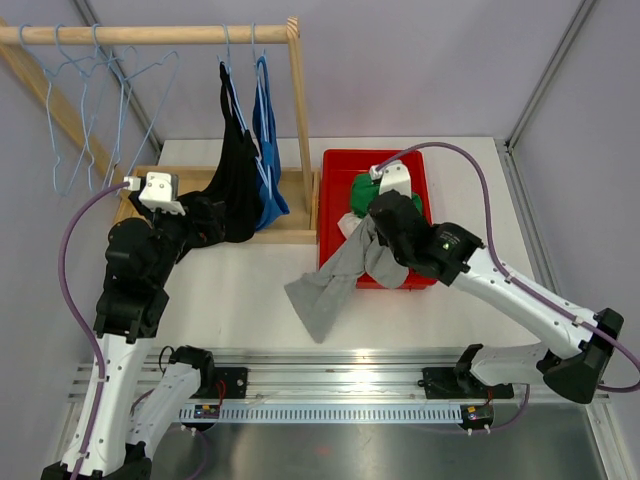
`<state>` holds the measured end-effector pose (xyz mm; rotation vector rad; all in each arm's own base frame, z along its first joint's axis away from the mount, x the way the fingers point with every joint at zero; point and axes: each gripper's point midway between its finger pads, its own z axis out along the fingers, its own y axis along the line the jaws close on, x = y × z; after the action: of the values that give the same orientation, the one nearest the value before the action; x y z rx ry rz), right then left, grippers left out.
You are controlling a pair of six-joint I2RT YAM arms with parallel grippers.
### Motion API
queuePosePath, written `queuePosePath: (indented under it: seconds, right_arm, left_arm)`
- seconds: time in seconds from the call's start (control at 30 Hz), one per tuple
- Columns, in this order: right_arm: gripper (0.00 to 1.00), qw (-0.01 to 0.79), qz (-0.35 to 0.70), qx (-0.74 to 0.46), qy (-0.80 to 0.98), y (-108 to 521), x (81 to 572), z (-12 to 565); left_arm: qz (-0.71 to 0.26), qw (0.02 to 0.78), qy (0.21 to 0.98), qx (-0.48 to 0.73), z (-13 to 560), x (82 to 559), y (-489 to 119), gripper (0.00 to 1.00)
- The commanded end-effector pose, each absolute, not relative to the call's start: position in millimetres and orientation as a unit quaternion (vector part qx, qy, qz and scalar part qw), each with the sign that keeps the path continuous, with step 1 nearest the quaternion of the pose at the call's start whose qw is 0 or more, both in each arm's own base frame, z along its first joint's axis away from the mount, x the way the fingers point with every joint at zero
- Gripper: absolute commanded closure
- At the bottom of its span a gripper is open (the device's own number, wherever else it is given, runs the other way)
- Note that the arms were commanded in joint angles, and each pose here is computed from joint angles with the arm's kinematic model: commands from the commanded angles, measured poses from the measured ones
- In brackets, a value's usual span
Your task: Remove the tank top from the hanger
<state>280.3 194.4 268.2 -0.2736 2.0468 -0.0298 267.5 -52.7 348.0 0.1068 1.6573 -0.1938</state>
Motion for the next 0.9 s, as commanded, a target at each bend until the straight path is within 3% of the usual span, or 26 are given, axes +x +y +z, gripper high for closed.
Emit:
queuePosePath:
  seconds: [0.0,0.33,0.6,0.87]
  right_arm:
    - [1.00,0.557,0.029,-0.098,0.825,203,314,313]
    - [1.00,0.581,0.028,-0.058,0.812,172,396,370]
    - [1.00,0.604,0.024,-0.063,0.794,174,435,408]
    - [1.00,0.570,0.018,-0.071,0.819,188,458,359]
  left_arm:
    - [-0.087,0.685,0.722,0.043,357,271,-53,0.01]
    - [-0.086,0.681,0.726,0.043,354,274,-53,0.01]
    - [-0.084,0.680,0.727,0.043,353,274,-53,0.01]
    - [-0.085,0.678,0.729,0.044,352,275,-53,0.01]
